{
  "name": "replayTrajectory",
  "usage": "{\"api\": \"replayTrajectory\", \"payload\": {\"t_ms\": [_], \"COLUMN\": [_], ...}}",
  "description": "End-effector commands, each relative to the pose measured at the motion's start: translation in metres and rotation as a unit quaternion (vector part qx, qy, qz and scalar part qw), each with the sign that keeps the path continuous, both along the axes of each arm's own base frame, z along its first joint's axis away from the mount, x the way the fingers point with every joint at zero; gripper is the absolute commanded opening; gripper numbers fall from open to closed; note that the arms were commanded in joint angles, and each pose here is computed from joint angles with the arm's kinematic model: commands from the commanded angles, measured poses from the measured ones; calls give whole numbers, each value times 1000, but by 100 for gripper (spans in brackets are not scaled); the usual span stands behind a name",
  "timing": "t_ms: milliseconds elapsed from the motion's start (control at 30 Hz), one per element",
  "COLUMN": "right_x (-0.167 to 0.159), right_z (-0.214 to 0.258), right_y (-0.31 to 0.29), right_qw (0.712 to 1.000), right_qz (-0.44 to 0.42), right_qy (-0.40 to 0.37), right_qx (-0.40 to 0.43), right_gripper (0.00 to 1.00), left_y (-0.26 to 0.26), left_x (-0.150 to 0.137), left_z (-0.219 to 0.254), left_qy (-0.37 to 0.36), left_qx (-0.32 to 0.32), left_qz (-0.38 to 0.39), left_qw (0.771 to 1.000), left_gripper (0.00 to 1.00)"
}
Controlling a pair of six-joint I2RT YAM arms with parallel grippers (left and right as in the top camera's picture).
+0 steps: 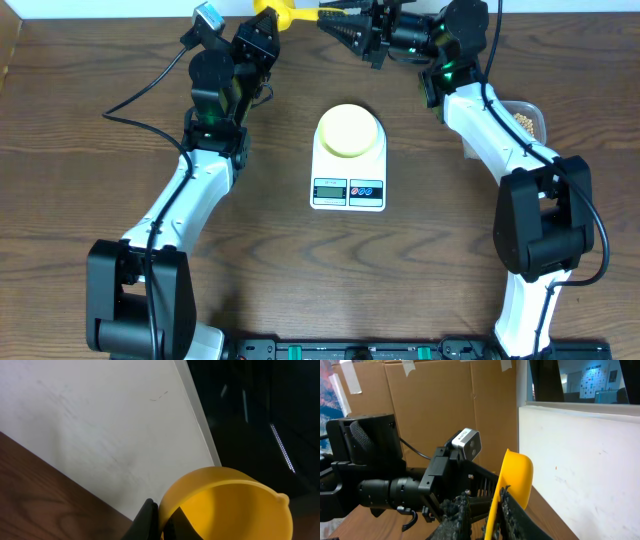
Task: Scoop item into bowl and weigh 50g on scale
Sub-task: 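Open the left gripper to release the scoop to the right gripper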
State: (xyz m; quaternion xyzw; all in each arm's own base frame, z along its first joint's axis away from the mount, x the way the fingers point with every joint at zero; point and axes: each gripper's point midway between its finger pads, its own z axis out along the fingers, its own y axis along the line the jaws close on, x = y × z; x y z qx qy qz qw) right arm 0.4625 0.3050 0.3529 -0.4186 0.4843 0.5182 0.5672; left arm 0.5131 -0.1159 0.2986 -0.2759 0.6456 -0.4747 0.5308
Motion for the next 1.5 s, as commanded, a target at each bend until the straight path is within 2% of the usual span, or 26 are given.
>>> {"api": "replayTrajectory", "payload": {"t_ms": [0, 667, 800, 933, 1267, 1300, 1333, 1400, 1467], "right_x": [1, 1, 1, 1, 1, 1, 1, 1, 1], "right_z": [6, 6, 6, 6, 6, 6, 6, 6, 6], "right_y": [4, 4, 4, 4, 4, 4, 4, 4, 4], "right_qw": [1000, 1000, 1000, 1000, 1000, 1000, 1000, 1000, 1000], "right_qz": [-3, -3, -3, -3, -3, -3, -3, -3, -3], "right_qy": [-7, -8, -9, -8, -8, -9, -8, -8, -10], "right_qx": [6, 6, 5, 6, 5, 5, 5, 5, 5], "right_gripper": [18, 17, 13, 1, 1, 1, 1, 1, 1], "left_y": [-2, -2, -2, -2, -2, -2, -2, -2, -2], "left_x": [0, 0, 0, 0, 0, 0, 0, 0, 0], "left_z": [4, 3, 3, 3, 3, 3, 3, 3, 3], "left_qy": [-8, -7, -7, -7, -7, -7, -7, -7, -7], "left_qx": [9, 9, 9, 9, 9, 9, 9, 9, 9], "left_qz": [-7, -7, -7, -7, -8, -8, -8, -8, -8], "left_qw": [1000, 1000, 1000, 1000, 1000, 1000, 1000, 1000, 1000], "left_gripper": [8, 8, 8, 8, 8, 12, 22, 48, 80]}}
